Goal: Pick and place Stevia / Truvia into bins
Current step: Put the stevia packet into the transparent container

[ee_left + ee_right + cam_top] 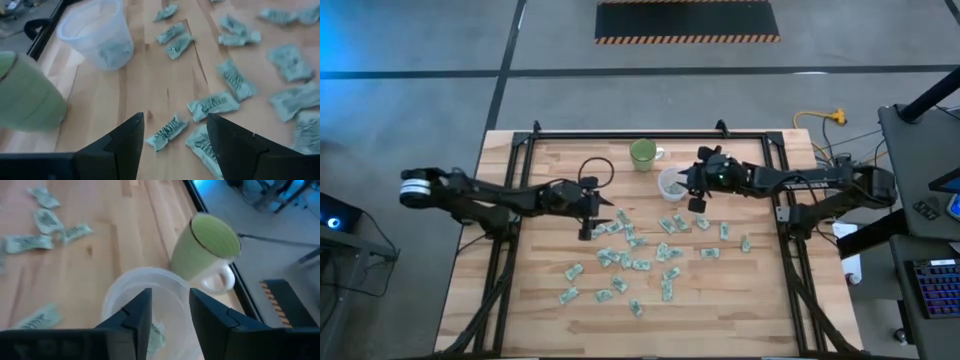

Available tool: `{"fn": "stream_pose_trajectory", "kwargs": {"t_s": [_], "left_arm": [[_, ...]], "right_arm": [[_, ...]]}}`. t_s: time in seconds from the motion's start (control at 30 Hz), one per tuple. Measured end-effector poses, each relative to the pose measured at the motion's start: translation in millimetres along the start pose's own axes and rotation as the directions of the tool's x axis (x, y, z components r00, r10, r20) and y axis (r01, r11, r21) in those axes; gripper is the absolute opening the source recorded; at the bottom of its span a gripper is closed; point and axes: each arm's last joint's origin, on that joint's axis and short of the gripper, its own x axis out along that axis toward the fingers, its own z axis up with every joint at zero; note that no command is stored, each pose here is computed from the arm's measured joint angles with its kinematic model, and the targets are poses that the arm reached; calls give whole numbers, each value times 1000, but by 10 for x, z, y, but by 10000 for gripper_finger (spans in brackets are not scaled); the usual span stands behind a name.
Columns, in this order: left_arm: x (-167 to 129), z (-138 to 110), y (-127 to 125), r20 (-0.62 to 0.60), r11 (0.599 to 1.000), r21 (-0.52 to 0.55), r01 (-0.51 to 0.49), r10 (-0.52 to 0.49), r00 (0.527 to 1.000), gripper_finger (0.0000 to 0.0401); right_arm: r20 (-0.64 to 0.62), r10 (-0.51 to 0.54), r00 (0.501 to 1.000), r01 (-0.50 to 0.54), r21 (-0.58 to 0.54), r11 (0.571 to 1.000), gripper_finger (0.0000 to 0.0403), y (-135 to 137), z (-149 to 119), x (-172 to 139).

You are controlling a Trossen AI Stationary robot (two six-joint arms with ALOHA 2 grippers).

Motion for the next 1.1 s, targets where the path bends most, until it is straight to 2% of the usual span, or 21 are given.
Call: {"fn": "stream_pose_trajectory", "kwargs": {"t_s": [0.2, 0.53, 0.77, 1.1], "left_arm": [[223, -108, -30, -90, 998, 53, 33, -28, 996, 200], [543, -36, 30, -141, 997, 65, 39, -30, 990, 200], [717, -63, 144, -215, 999, 16, 31, -27, 976, 200], [728, -122, 223, -266, 997, -73, 32, -50, 963, 191]], "right_arm": [[2, 42, 999, -42, -23, 999, 127, 85, 46, -175], [29, 67, 997, -66, -23, 998, 110, 151, 90, -263], [31, 65, 997, -65, -16, 998, 99, 148, 91, -268], [16, 69, 998, -68, -14, 998, 85, 152, 75, -267]]}}
